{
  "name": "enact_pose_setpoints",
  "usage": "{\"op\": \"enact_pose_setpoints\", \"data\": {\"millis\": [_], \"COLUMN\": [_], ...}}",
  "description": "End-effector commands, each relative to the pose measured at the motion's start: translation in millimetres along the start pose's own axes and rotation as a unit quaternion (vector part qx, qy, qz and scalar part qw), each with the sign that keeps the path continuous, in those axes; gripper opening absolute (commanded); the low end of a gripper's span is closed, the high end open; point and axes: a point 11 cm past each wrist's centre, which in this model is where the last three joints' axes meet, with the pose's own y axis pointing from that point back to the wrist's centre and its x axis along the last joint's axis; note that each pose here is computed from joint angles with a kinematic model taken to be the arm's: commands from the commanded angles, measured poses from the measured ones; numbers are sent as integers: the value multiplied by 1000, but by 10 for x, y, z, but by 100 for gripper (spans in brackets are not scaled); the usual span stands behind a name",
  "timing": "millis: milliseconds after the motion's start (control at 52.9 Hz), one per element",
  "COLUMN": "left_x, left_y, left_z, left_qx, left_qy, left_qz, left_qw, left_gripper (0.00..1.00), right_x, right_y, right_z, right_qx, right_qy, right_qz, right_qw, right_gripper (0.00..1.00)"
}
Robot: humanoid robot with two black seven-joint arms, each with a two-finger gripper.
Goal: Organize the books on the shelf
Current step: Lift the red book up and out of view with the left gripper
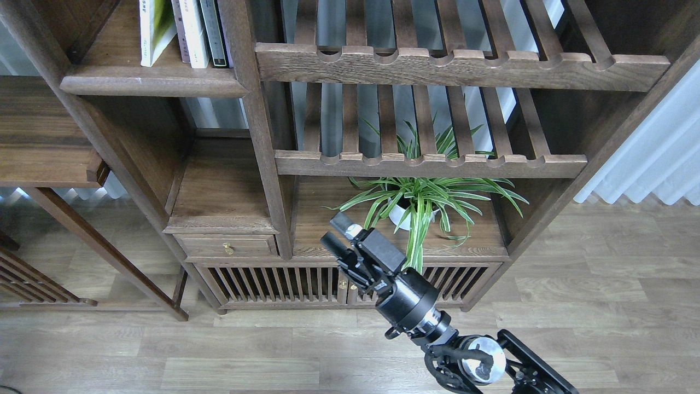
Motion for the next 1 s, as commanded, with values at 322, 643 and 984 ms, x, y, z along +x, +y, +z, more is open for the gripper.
{"op": "enact_pose_setpoints", "data": {"millis": [322, 643, 984], "left_x": [41, 205, 283], "left_y": [-112, -177, -264], "left_z": [-418, -861, -921], "left_qx": [15, -10, -5], "left_qy": [-69, -81, -91], "left_qz": [23, 109, 141], "left_qw": [997, 991, 986], "left_gripper": [0, 0, 0], "right_x": [23, 62, 65], "right_y": [-10, 11, 13], "right_z": [113, 113, 106], "right_qx": [-15, -14, -12], "right_qy": [-7, -10, -10], "right_qz": [3, 9, 9], "right_qw": [1000, 1000, 1000], "right_gripper": [90, 95, 96]}}
